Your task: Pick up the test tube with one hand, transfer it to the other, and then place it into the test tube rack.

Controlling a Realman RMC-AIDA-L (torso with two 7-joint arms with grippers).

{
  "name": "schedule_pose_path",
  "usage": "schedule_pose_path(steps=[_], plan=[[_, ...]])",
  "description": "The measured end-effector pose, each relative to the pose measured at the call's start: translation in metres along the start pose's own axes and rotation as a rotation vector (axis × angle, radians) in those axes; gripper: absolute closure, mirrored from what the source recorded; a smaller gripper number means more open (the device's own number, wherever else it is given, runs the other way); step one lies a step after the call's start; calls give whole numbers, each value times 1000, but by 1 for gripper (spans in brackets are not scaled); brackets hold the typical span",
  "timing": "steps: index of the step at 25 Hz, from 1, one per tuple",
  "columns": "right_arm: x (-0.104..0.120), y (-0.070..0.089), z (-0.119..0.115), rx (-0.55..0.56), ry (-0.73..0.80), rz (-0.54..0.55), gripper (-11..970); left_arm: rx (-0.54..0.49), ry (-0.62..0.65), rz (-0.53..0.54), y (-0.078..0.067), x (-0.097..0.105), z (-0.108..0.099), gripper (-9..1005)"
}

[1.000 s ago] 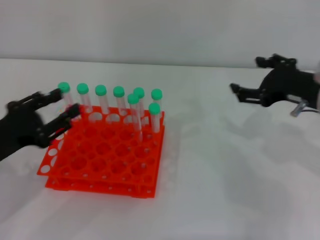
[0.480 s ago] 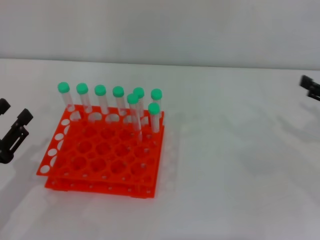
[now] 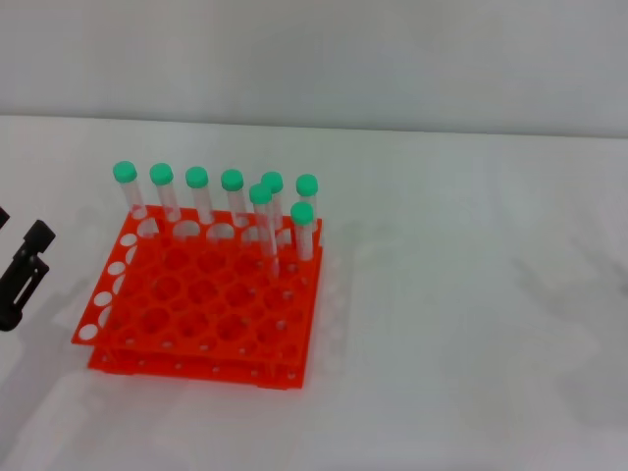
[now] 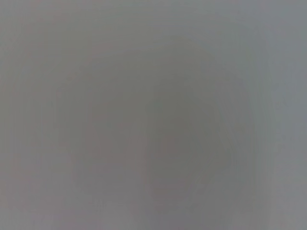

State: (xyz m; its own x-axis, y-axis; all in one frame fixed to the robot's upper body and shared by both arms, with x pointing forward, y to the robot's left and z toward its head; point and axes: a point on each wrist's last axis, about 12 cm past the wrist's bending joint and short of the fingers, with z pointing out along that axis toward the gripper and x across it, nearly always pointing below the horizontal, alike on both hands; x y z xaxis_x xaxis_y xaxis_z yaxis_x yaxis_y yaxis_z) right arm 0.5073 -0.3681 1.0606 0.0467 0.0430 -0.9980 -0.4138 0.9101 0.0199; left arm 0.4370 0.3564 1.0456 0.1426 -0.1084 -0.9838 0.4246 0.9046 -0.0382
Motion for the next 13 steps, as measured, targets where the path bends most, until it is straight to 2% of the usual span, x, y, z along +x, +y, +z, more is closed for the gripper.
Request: schedule_pose_path(steps=[6,13], plan=[[10,0,-20,77,-18,-10,84,-57,-41,-29,-8,6,-11,436],[14,-2,-29,104,1,-61,84,-124,-30,-41,-22,22,-13,436]])
